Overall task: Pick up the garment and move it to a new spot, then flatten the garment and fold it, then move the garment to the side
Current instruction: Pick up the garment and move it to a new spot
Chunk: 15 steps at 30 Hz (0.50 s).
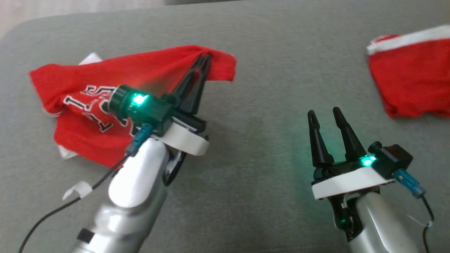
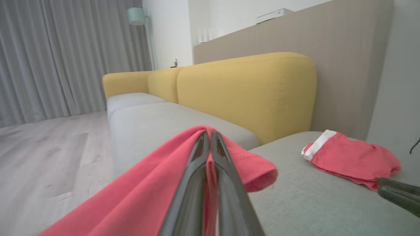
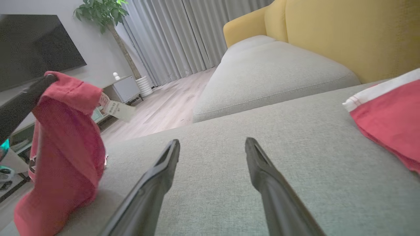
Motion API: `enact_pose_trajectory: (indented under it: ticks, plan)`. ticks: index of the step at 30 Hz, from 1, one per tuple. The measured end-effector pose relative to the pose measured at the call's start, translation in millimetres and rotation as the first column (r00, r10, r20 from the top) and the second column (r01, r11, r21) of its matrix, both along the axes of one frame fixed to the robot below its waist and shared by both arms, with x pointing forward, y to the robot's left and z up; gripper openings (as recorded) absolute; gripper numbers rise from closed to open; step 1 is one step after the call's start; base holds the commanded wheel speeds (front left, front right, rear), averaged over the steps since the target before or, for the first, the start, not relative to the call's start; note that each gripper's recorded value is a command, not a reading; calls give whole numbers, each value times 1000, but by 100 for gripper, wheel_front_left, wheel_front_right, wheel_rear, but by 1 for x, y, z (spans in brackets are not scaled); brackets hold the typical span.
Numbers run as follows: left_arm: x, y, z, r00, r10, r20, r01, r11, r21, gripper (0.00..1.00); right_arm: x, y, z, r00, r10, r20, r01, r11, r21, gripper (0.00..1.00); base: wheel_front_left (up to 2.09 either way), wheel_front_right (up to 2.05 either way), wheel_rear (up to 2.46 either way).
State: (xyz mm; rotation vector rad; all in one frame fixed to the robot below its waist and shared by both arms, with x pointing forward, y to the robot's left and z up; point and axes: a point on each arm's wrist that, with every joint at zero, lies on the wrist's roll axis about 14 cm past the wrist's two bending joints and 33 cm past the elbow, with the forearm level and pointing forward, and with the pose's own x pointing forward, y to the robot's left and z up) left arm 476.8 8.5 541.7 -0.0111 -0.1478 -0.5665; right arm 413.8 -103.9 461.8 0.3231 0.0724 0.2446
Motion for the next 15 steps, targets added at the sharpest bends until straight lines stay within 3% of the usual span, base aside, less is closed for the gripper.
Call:
enact_pose_trajectory:
  ticks: [5,15]
  plan:
    - [1,-48,0,992,-124,9,124,992,-9,0,-2,-17,0,999,-49,-6,50,999,17,100,0,0,0]
    - [1,-153,50,921,-367,129,381,919,-103,0,-6,-57,2,985,-169,-15,170,985,41,100,0,0,0]
